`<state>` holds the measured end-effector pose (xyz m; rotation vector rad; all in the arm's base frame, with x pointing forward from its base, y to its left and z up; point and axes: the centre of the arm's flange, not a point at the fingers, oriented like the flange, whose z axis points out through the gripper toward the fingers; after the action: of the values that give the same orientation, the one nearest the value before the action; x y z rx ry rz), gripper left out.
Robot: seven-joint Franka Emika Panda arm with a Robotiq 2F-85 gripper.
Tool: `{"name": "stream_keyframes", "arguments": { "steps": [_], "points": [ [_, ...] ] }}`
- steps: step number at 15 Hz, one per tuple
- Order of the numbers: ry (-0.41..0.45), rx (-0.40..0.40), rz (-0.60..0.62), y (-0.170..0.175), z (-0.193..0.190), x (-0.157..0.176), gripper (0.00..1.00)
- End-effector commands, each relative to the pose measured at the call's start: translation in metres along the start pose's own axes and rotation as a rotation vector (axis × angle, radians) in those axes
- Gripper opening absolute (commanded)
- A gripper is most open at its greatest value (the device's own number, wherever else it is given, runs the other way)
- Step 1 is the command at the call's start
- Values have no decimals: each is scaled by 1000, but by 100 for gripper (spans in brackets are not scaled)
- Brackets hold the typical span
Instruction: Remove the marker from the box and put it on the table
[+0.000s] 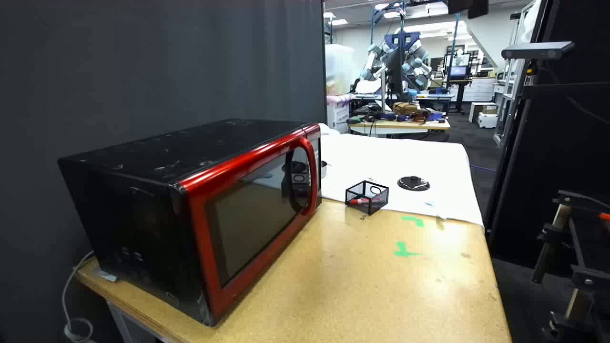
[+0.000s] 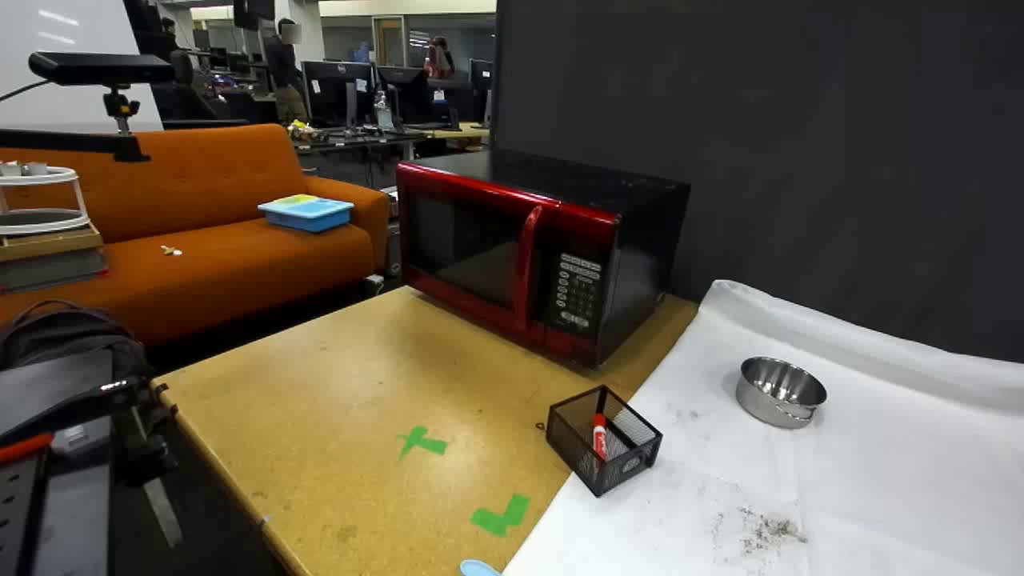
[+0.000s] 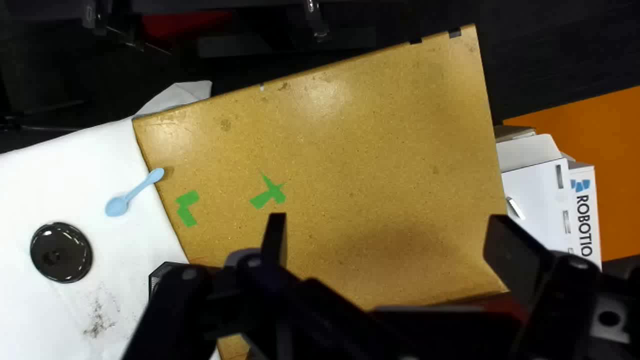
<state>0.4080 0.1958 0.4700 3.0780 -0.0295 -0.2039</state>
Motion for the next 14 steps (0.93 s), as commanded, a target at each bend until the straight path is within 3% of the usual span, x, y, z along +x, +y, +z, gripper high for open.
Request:
{"name": "stream_keyframes", "arguments": {
  "steps": [1, 7, 10, 14],
  "points": [
    [0, 0, 0, 0, 0, 0, 100],
    [0, 0, 0, 0, 0, 0, 100],
    [-125, -17, -34, 9, 31, 43, 100],
    [-220, -85, -112, 60, 87, 106, 100]
  ]
}}
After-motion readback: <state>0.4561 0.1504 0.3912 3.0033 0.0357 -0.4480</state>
